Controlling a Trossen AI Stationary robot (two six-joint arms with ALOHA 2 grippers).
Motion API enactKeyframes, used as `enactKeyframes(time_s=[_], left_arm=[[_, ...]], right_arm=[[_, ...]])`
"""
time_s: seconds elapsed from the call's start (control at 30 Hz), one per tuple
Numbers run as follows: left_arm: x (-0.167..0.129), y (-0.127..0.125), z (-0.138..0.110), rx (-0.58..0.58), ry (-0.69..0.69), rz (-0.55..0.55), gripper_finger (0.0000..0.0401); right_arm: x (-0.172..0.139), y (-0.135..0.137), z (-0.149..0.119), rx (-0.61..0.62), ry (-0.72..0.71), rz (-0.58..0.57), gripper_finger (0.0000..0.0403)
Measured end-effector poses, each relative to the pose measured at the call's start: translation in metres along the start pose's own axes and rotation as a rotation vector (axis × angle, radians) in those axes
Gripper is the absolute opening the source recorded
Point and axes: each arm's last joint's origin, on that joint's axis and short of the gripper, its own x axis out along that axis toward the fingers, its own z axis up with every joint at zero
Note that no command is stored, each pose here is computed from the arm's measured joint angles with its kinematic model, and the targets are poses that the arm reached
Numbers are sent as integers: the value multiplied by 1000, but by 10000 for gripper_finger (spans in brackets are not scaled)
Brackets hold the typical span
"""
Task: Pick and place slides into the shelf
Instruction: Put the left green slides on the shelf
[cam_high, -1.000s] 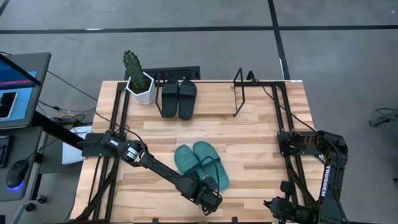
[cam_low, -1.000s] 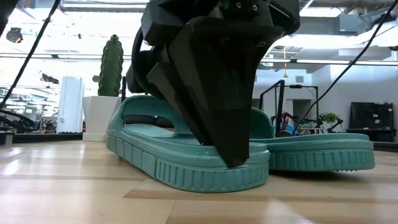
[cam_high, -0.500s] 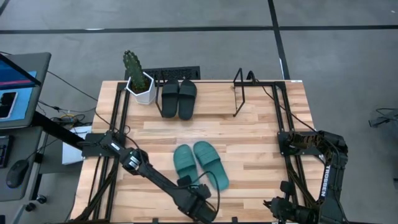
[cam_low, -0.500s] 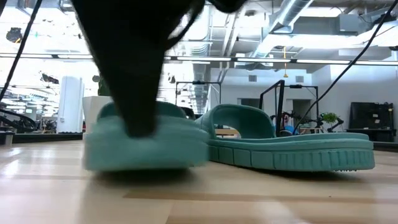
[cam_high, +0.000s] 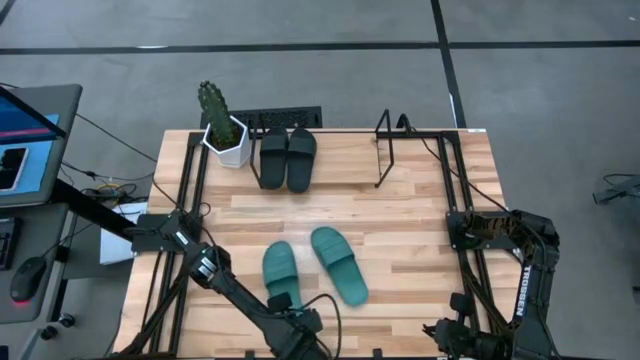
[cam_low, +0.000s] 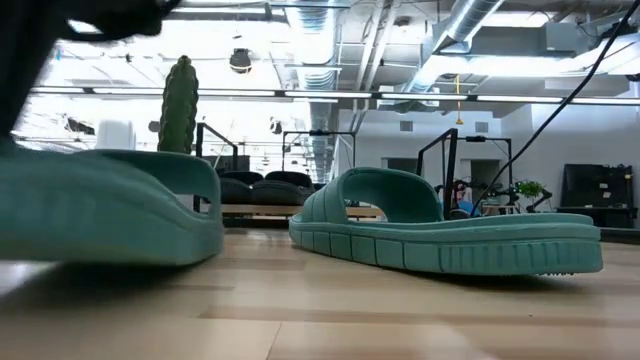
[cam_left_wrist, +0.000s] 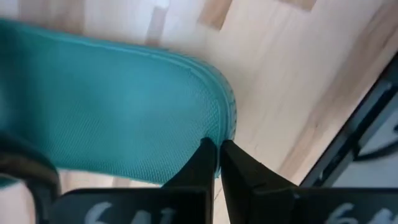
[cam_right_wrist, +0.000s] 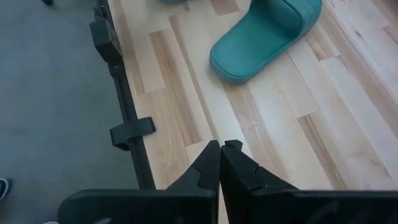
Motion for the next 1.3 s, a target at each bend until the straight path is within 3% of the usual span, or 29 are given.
enactKeyframes(time_s=[0.2, 0.43, 0.83, 1.3], left_arm=[[-17, 4, -14, -5, -17, 33, 0], [-41, 8, -25, -28, -114, 17, 0], [-67, 8, -49, 10, -162, -33, 0], [-141, 48, -65, -40, -363, -150, 0]], right_arm=[[2, 0, 2, 7, 0, -2, 0], [5, 0, 5, 17, 0, -10, 0], [8, 0, 9, 28, 1, -18, 0], [8, 0, 9, 28, 0, -19, 0]])
